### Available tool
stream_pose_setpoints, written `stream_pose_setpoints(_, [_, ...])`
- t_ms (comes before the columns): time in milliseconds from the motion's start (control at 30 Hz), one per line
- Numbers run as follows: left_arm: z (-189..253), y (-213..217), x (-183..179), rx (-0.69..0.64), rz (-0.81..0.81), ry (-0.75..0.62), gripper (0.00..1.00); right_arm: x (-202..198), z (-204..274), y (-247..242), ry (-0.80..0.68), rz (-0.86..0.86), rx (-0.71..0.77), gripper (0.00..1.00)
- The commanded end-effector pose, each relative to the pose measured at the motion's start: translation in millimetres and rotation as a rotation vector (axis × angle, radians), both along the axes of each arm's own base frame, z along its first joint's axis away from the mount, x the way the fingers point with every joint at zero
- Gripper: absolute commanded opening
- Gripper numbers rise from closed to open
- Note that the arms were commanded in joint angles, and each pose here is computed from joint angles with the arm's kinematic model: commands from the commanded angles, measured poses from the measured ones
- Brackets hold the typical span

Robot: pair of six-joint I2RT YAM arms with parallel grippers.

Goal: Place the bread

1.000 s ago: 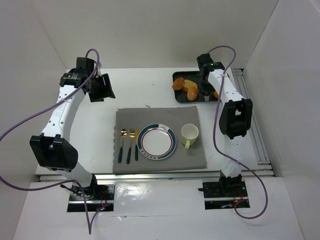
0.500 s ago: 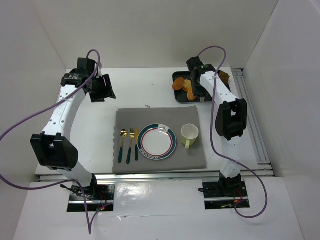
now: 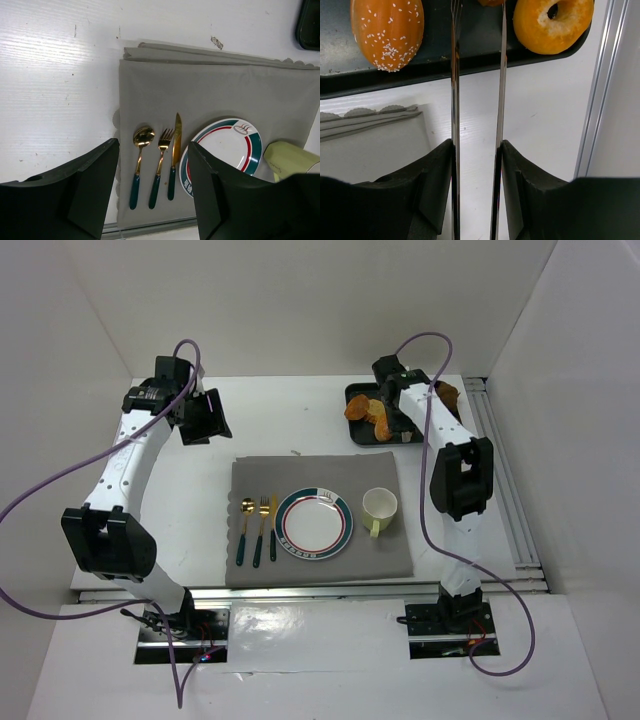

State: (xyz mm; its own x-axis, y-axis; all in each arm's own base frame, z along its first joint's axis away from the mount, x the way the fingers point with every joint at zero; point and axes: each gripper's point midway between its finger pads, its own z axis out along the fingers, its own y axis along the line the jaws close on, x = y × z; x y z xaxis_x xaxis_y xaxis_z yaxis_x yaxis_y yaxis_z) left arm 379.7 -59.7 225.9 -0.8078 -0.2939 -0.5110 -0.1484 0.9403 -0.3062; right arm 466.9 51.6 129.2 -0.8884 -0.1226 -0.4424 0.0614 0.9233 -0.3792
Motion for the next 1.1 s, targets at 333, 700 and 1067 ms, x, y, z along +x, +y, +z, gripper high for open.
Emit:
stream_pose_setpoints(333, [-0.8, 0.2, -0.6, -0.012, 0.007, -0.003, 0.70, 9.8, -14.7, -6.7, 0.007, -0.024, -0.019, 0.47])
stream_pose_setpoints(700, [0.5, -1.5, 1.1, -0.020, 0.002, -0.012, 0.70, 6.5, 10.7, -5.6, -0.037, -0.019, 0.005, 0.14])
stream_pose_setpoints(1067, [4.2, -3.0, -0.2, -0.028, -0.004, -0.020, 0.70, -12.6, 49.6, 9.2, -0.091, -0.006, 0.023, 0.04])
